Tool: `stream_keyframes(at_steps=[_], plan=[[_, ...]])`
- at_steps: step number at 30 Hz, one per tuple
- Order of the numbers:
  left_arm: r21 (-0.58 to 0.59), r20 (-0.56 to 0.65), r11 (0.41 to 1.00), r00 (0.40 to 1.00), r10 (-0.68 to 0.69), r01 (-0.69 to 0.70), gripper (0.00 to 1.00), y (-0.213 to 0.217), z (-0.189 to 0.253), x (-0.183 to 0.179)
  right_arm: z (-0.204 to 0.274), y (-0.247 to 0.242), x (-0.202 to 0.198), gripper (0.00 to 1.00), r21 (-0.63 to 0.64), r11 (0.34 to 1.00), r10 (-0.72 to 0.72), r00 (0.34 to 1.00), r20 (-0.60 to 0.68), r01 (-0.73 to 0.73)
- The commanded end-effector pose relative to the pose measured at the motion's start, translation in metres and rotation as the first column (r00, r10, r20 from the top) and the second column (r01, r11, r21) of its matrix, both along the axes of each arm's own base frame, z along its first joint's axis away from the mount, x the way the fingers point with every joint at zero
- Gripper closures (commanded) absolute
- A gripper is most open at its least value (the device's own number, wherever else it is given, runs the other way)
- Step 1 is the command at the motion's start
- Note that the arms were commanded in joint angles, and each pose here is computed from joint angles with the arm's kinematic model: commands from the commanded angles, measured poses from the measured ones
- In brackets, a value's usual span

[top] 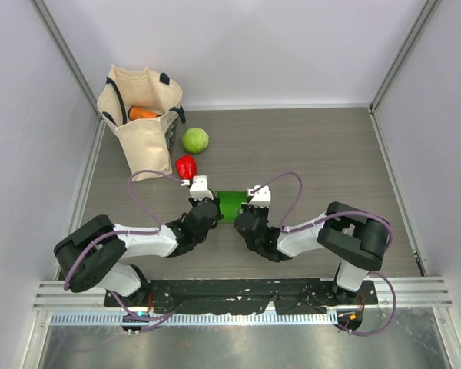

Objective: Fold the paper box

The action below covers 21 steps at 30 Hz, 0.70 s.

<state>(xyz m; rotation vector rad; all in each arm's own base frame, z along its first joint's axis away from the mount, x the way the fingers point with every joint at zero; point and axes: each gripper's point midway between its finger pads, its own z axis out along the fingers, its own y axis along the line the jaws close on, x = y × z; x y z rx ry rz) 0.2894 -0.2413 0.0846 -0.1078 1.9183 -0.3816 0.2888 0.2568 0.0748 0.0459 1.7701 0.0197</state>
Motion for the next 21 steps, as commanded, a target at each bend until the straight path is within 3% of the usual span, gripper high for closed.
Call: stream_keyframes(at_steps=[1,15,17,21], plan=[[0.032,-0.047,0.999,0.999,0.013,-0.012,1.00,0.006,-0.026,-0.013,0.001,-0.006,-0.002,0.99,0.064,0.996,-0.068,0.997,0.039,0.065],[0.061,-0.045,0.998,0.999,-0.013,0.016,1.00,0.009,-0.032,-0.030,-0.001,-0.004,-0.011,0.99,0.058,0.997,-0.052,0.997,0.055,0.048],[0.066,-0.046,0.998,0.999,-0.012,0.015,1.00,0.011,-0.034,-0.031,0.002,-0.002,-0.013,0.94,0.064,0.997,-0.038,0.998,0.051,0.035],[0.083,-0.047,0.997,0.999,0.000,0.004,1.00,0.017,-0.041,-0.036,0.011,-0.004,-0.019,0.74,0.085,0.996,-0.028,0.999,0.019,0.027]])
